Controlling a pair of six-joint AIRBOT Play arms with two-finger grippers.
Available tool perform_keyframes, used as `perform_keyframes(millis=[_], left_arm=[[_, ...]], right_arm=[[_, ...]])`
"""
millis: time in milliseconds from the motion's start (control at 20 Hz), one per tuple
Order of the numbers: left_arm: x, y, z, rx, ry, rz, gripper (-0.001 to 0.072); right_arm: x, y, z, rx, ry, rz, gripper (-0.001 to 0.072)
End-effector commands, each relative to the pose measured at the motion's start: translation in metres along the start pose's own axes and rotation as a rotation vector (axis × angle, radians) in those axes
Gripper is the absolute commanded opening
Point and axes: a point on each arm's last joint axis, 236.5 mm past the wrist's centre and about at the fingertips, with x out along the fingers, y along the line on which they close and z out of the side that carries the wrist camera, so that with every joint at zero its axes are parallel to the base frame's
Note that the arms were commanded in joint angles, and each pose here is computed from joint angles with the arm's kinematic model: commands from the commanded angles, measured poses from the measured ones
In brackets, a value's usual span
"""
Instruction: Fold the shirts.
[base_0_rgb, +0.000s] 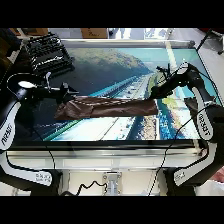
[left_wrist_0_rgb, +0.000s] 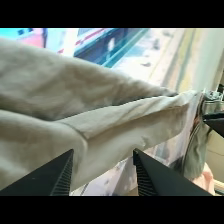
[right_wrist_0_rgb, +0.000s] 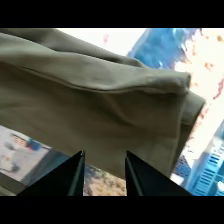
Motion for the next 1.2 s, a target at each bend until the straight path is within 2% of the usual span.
perform_keyframes(millis=[0, 50, 100, 150, 200, 250, 300, 450, 500, 550, 850, 1000, 1100, 1150], left_arm=[[-0.017, -0.025, 0.017, 0.067, -0.048, -0.027, 0.0434], [-0.025, -0.027, 0.021, 0.077, -0.061, -0.012, 0.0432], [-0.033, -0.023, 0.025, 0.081, -0.075, 0.017, 0.0393], [-0.040, -0.016, 0.026, 0.085, -0.078, 0.051, 0.0263], [-0.046, -0.005, 0.025, 0.084, -0.069, 0.089, 0.0192], [-0.050, 0.005, 0.022, 0.074, -0.054, 0.122, 0.0189], [-0.056, 0.018, 0.020, 0.062, -0.043, 0.160, 0.0138], [-0.076, 0.051, 0.021, 0.001, -0.050, 0.260, 0.0141], [-0.082, 0.062, 0.021, -0.013, -0.051, 0.291, 0.0234], [-0.087, 0.070, 0.019, -0.020, -0.047, 0.316, 0.0294], [-0.102, 0.084, 0.016, -0.048, -0.039, 0.342, 0.0294], [-0.102, 0.084, 0.016, -0.050, -0.037, 0.339, 0.0294], [-0.095, 0.069, 0.015, -0.042, -0.030, 0.282, 0.0292], [-0.090, 0.061, 0.011, -0.021, -0.011, 0.255, 0.0223]], right_arm=[[-0.025, 0.058, 0.027, -0.029, -0.145, 0.198, 0.0302], [-0.030, 0.076, 0.038, -0.036, -0.193, 0.270, 0.0186], [-0.035, 0.091, 0.049, -0.058, -0.245, 0.321, 0.0029], [-0.038, 0.102, 0.060, -0.050, -0.290, 0.352, 0.0025], [-0.039, 0.110, 0.068, -0.049, -0.321, 0.364, 0.0024], [-0.037, 0.116, 0.075, -0.056, -0.344, 0.357, 0.0024], [-0.033, 0.122, 0.078, -0.068, -0.355, 0.350, 0.0024], [-0.014, 0.141, 0.082, -0.120, -0.353, 0.303, 0.0024], [-0.005, 0.146, 0.081, -0.127, -0.339, 0.302, 0.0023], [0.007, 0.151, 0.080, -0.122, -0.318, 0.313, 0.0023], [0.069, 0.166, 0.066, -0.087, -0.194, 0.357, 0.0023], [0.068, 0.157, 0.071, -0.085, -0.211, 0.329, 0.0024], [0.063, 0.131, 0.073, -0.058, -0.200, 0.250, 0.0023], [0.060, 0.112, 0.071, -0.037, -0.185, 0.194, 0.0024]])
